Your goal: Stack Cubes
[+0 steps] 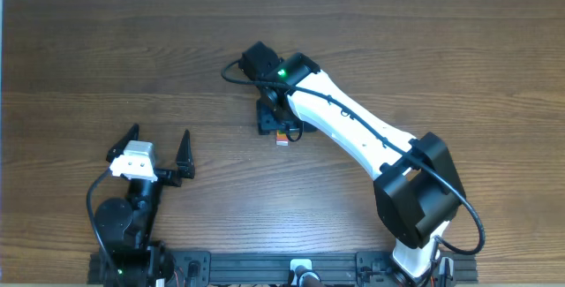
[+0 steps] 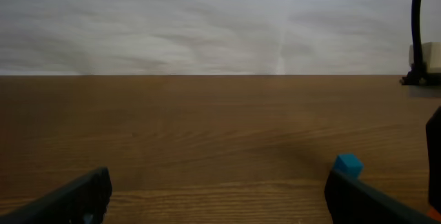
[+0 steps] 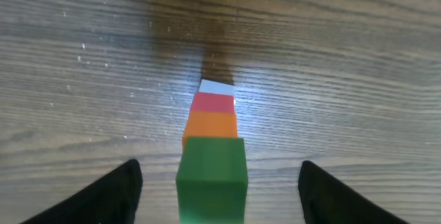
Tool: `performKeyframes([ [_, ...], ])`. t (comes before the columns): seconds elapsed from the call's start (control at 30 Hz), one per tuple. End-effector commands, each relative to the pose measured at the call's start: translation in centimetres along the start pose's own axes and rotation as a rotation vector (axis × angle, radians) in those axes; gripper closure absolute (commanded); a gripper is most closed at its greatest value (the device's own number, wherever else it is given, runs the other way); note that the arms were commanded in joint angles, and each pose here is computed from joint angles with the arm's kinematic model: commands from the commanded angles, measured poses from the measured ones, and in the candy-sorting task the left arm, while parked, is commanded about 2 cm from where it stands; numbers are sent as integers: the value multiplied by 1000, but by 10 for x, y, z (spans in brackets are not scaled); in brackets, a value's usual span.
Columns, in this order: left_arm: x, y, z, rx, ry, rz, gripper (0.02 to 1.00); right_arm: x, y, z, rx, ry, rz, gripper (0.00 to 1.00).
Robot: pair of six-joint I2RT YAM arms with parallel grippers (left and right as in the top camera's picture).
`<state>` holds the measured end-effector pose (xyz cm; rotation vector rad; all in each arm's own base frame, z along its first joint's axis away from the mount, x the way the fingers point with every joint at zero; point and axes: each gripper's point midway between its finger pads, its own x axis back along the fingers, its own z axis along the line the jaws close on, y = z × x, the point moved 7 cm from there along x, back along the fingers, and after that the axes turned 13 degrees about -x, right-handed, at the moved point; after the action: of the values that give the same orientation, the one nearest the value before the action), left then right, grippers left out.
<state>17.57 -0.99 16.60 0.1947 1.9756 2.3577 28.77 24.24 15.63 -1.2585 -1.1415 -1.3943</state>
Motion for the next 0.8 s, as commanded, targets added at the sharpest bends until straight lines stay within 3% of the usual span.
performKeyframes([
  [0.03, 0, -1, -1, -14, 0, 0, 20, 25, 18, 6, 32, 22, -62, 253],
  [0.17, 0, -1, -1, -14, 0, 0, 20, 54, 37, 0, 38, 7, -108, 259],
  [0.33, 0, -1, -1, -14, 0, 0, 20, 50, 59, 1, 52, -23, -86, 261],
  [0.7, 0, -1, -1, -14, 0, 0, 23, -29, 92, 15, 85, -81, 10, 266],
  [0.8, 0, -1, -1, -14, 0, 0, 20, -46, 97, 17, 93, -62, 37, 266],
])
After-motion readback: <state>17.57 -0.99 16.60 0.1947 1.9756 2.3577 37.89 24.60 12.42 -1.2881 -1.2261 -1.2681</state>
